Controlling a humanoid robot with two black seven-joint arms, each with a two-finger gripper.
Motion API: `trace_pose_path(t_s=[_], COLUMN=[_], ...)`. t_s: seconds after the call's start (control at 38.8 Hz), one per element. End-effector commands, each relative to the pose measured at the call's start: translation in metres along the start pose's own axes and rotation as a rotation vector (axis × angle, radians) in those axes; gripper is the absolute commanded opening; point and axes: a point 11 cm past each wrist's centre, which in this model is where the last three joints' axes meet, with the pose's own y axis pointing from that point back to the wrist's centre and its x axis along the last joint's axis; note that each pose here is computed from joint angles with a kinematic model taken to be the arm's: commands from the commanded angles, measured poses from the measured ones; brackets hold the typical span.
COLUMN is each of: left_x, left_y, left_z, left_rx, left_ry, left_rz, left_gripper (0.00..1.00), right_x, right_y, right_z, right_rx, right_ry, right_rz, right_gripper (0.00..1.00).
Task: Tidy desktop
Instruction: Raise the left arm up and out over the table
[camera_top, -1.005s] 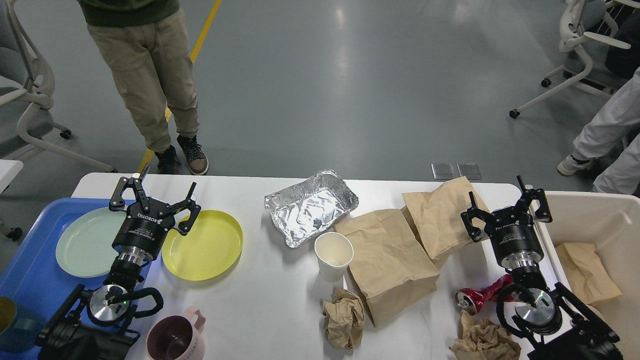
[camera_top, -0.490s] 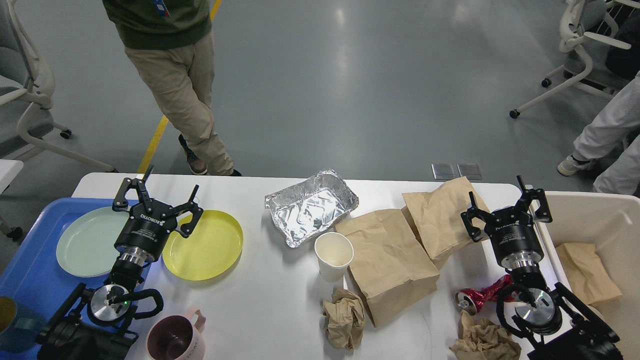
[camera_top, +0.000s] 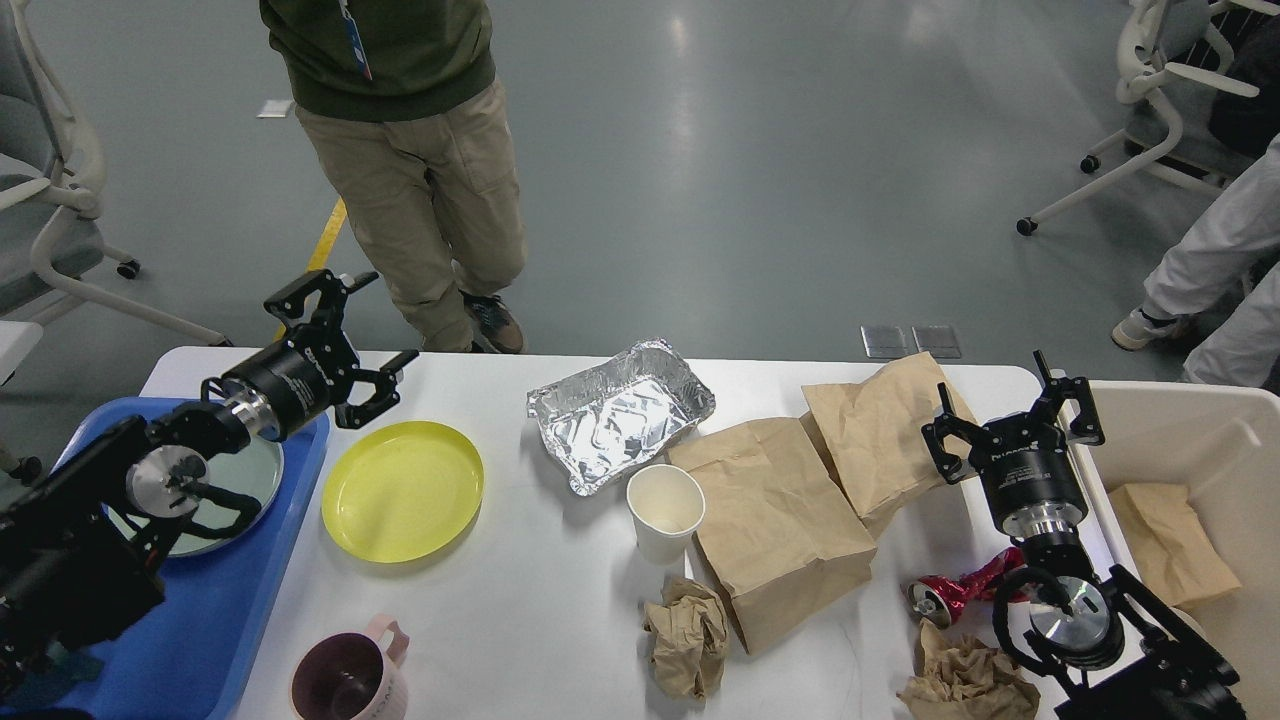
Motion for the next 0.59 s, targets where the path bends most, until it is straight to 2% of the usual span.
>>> trace_pose_path(t_s=[0.0, 0.1, 0.26, 0.39, 0.57], left_x=[-0.001, -0.015, -0.033, -0.049, -0.047], left_y=[-0.004, -0.011, -0.021, -0.032, -0.025], left_z=[0.071, 0.109, 0.132, 0.138, 0.153], left_rx=[-0.078, -0.086, 0.028, 0.248, 0.508], left_ry=[-0.112, -0.214, -0.437, -0.747, -1.085], left_rz=[0.021, -0.002, -0.024, -0.033, 0.005], left_gripper=[0.96, 0.96, 0.96, 0.96, 0.96], right_x=[0.000, 0.000, 0.000, 0.000, 0.000], right_y=[0.000, 0.000, 0.000, 0.000, 0.000], right_z=[0.000, 0.000, 0.000, 0.000, 0.000], right_rx=[0.000, -0.001, 0.000, 0.000, 0.000], right_ry=[0.000, 0.000, 0.000, 0.000, 0.000], right_rz=[0.000, 0.000, 0.000, 0.000, 0.000], right_gripper=[1.00, 1.00, 1.00, 1.00, 1.00])
